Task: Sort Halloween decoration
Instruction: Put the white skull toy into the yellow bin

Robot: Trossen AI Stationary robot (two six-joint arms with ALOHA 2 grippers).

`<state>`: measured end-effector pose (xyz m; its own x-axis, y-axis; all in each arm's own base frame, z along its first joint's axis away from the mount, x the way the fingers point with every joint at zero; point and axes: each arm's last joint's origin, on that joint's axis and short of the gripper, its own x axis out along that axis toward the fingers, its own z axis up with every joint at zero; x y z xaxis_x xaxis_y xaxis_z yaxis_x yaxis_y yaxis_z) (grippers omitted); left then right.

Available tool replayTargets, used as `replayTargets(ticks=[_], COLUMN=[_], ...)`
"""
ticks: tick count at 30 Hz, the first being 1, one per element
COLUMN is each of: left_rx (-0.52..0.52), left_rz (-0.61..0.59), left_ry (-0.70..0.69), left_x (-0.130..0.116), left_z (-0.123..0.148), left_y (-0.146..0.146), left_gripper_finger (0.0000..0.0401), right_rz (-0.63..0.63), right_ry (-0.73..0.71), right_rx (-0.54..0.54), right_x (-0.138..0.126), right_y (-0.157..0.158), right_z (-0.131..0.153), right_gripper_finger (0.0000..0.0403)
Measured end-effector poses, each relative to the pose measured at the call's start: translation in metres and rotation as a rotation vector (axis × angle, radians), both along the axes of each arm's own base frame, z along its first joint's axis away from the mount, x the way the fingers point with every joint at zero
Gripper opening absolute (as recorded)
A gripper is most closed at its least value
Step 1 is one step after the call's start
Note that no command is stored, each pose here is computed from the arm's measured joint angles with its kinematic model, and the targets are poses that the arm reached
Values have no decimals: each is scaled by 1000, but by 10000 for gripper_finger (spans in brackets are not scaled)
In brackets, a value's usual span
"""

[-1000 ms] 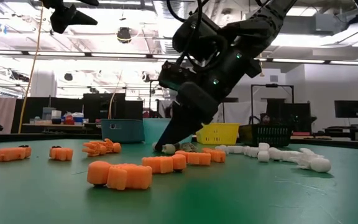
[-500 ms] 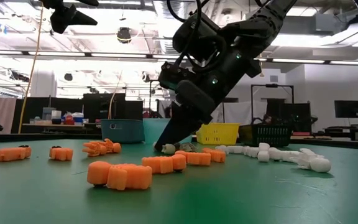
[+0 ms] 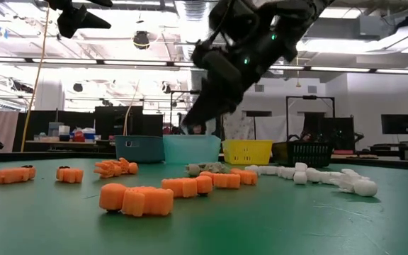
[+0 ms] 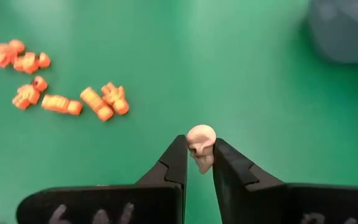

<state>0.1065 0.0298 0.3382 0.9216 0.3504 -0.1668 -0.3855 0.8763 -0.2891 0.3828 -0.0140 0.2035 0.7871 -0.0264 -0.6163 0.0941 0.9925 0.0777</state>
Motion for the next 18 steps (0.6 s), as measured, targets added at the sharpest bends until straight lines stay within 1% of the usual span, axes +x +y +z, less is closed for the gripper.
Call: replayTargets(ticks=[8,11,15,18], left_rx=[0,0,0,0], left_rz=[-2,-2,-3,-3], left_ry=[-1,-1,-1,-1], left_x=[0,0,0,0], left_z=[0,0,0,0], left_y=[0,0,0,0], left_gripper_finger=[261,261,261,261], right_rz=[-202,-296,-389,-430], right_ry=[36,40,57,82], right_rx=[-126,-148,-153,-149], right_x=[-43,-59,-71,-72], right_y=[-53,-74,-101,-116], right_z=[51,64,66,59], right_gripper_finger=[62,62,62,62])
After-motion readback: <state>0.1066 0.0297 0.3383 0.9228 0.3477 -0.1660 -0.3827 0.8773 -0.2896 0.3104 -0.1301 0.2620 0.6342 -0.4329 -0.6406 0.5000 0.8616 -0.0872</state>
